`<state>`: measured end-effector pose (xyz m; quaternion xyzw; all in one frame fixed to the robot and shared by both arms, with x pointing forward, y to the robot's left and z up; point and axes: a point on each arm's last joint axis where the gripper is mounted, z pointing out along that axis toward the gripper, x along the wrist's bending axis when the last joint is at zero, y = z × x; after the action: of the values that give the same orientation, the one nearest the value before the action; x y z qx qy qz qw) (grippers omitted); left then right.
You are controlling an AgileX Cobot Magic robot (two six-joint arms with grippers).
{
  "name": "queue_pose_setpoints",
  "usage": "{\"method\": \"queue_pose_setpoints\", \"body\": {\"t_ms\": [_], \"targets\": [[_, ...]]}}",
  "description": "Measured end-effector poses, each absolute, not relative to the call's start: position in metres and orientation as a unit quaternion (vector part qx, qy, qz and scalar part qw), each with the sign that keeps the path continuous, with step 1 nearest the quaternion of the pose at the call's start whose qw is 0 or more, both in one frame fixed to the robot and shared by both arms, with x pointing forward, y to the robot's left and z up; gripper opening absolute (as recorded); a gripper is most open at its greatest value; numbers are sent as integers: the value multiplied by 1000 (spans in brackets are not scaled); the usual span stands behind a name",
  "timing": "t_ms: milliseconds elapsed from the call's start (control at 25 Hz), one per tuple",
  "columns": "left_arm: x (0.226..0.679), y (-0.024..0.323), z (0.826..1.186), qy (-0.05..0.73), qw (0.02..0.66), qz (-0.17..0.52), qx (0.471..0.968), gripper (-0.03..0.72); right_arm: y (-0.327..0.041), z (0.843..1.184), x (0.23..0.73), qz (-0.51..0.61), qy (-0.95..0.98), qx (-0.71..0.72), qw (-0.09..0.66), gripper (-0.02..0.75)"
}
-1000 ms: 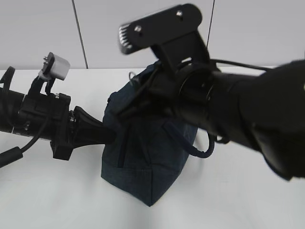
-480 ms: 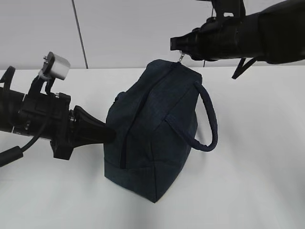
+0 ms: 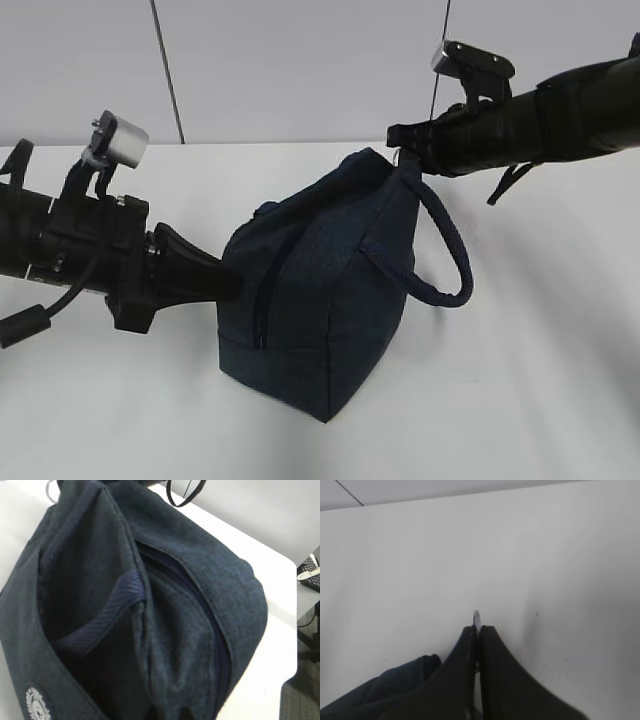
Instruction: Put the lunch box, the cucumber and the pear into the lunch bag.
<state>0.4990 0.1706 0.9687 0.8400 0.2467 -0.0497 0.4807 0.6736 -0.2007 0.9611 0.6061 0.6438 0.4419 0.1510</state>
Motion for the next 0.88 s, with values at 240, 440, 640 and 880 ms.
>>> {"method": "queue_pose_setpoints", "body": {"t_ms": [240, 440, 640, 880], "targets": [[499, 171, 968, 265, 477, -61, 836, 28, -201, 966, 675, 453, 650, 593, 145, 167], [497, 175, 972, 290, 462, -67, 835, 267, -201, 1009, 665, 485, 663, 544, 169, 601], [484, 191, 996, 295, 429, -39, 853, 330, -204, 1065, 641, 509, 678, 485, 215, 566], [462, 217, 1033, 369, 353, 67, 857, 216, -210, 1096, 580, 498, 695, 481, 195, 510]]}}
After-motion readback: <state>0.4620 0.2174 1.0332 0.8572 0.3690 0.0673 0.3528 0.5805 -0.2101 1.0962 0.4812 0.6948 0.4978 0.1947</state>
